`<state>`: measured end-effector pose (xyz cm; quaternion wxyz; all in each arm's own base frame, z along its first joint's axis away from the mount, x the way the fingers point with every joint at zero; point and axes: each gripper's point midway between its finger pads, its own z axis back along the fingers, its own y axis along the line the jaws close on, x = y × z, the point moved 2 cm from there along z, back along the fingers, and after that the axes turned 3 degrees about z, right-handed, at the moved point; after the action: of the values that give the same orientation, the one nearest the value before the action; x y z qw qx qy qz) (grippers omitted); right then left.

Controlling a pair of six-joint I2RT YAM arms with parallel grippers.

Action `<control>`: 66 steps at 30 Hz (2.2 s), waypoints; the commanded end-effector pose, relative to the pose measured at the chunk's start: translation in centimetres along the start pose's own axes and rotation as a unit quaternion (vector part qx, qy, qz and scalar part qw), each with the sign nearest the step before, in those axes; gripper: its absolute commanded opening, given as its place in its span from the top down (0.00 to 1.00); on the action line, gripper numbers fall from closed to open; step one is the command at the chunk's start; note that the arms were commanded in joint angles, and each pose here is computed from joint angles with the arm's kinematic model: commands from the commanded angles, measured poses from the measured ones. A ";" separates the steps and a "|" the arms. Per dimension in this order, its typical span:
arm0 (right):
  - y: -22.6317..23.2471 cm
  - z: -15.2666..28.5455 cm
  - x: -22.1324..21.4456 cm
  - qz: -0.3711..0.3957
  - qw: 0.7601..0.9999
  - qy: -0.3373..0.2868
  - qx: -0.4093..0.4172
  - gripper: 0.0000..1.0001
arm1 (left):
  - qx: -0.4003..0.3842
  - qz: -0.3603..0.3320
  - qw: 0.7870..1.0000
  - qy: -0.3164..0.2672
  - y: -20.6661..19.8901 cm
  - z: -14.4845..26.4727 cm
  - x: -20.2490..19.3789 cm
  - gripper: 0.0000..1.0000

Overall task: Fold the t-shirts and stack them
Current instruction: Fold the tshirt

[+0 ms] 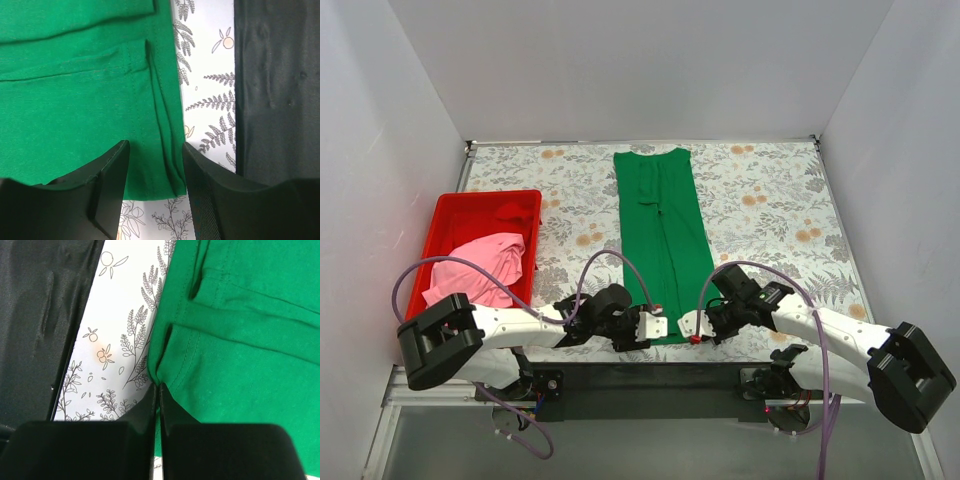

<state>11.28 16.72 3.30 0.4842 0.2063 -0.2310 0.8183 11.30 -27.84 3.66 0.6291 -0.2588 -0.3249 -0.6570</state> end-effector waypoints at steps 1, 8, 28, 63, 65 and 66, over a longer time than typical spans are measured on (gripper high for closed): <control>1.7 -0.5 -2.4 -0.034 0.998 0.057 0.018 0.99 | -0.019 -0.004 1.000 0.011 -1.0 0.6 -0.1 0.54; 1.4 -0.3 -2.0 -0.033 0.998 0.051 0.007 0.99 | -0.027 -0.001 1.000 0.015 -1.3 0.4 0.4 0.52; 0.6 0.8 0.9 -0.009 1.000 0.007 -0.018 0.99 | -0.017 0.000 0.997 0.070 -1.4 0.3 -2.3 1.00; -19.6 7.4 0.3 0.042 0.985 0.004 -0.165 0.99 | 0.164 -0.082 0.979 -0.085 22.5 5.9 6.0 1.00; -21.7 8.1 -0.3 0.046 0.982 0.004 -0.184 0.99 | 0.174 -0.082 0.978 -0.081 24.8 5.9 5.6 1.00; -22.3 7.5 -1.0 0.041 0.983 0.006 -0.177 0.99 | 0.177 -0.084 0.977 -0.081 25.5 5.8 5.6 1.00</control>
<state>29.37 20.18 11.42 0.5141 0.1170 -0.3409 0.7783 32.70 -26.27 11.20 0.6239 -0.1844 -0.4556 -0.6076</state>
